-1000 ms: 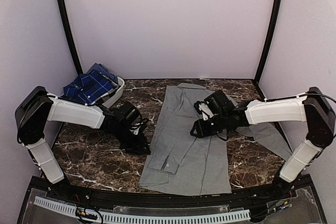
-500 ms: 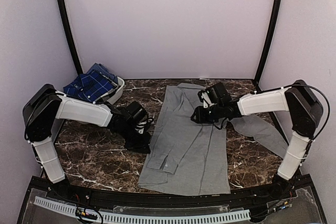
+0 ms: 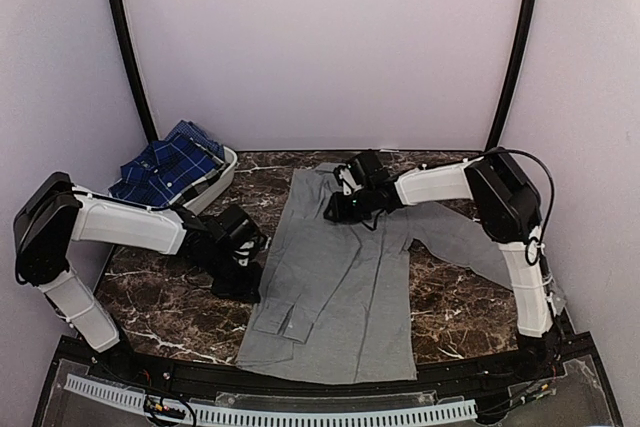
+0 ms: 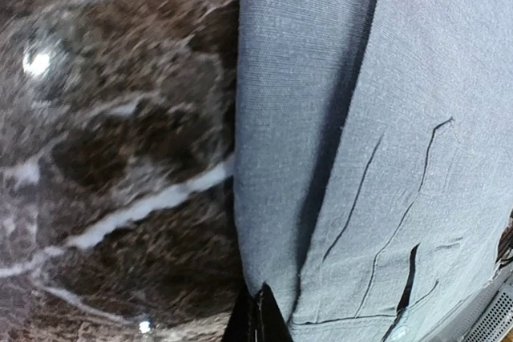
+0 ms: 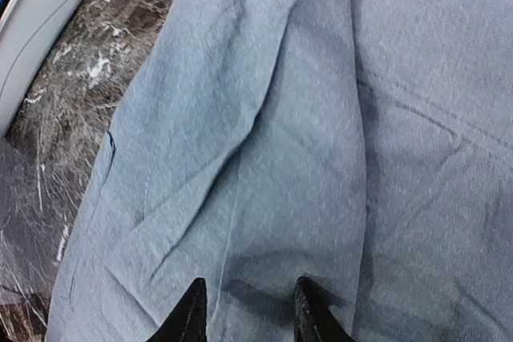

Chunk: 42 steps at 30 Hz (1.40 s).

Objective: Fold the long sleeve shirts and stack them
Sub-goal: Move the 1/3-folded shirt to the center of the board.

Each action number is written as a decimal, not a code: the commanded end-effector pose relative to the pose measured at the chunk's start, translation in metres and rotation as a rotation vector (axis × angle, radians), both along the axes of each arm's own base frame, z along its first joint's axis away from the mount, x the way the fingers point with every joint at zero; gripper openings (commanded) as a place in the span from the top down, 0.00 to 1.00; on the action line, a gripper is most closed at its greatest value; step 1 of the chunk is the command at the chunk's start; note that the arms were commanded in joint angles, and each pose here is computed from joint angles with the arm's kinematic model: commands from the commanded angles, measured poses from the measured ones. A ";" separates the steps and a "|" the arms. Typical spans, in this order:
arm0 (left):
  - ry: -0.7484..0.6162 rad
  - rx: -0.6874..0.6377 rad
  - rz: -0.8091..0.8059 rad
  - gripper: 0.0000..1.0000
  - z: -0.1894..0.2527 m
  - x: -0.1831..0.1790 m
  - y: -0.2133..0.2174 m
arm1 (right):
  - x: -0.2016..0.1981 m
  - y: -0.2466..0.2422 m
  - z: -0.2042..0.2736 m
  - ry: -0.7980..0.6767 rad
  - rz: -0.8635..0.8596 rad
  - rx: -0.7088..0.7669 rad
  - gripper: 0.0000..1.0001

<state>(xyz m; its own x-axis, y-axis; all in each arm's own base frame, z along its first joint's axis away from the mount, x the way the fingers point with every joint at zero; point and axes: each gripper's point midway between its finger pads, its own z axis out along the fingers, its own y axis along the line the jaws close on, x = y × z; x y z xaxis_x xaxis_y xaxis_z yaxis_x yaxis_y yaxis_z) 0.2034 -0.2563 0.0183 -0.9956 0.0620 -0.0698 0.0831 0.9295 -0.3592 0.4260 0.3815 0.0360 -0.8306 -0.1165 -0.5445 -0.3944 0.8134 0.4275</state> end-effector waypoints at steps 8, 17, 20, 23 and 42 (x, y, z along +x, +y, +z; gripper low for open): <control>0.016 0.065 0.098 1.00 0.001 -0.018 0.046 | 0.014 0.076 -0.013 -0.008 0.120 -0.042 0.66; -0.028 0.061 0.070 0.99 0.011 0.003 0.042 | 0.044 0.066 0.034 -0.101 0.100 -0.064 0.64; -0.041 0.057 0.061 0.89 0.016 0.007 0.039 | 0.045 0.056 0.062 -0.136 0.096 -0.066 0.61; -0.078 0.087 0.063 0.81 0.024 0.012 0.045 | 0.042 0.037 0.088 -0.170 0.075 -0.066 0.59; -0.312 -0.123 -0.047 0.67 0.099 0.097 -0.042 | -0.034 -0.247 0.093 -0.100 -0.493 -0.189 0.57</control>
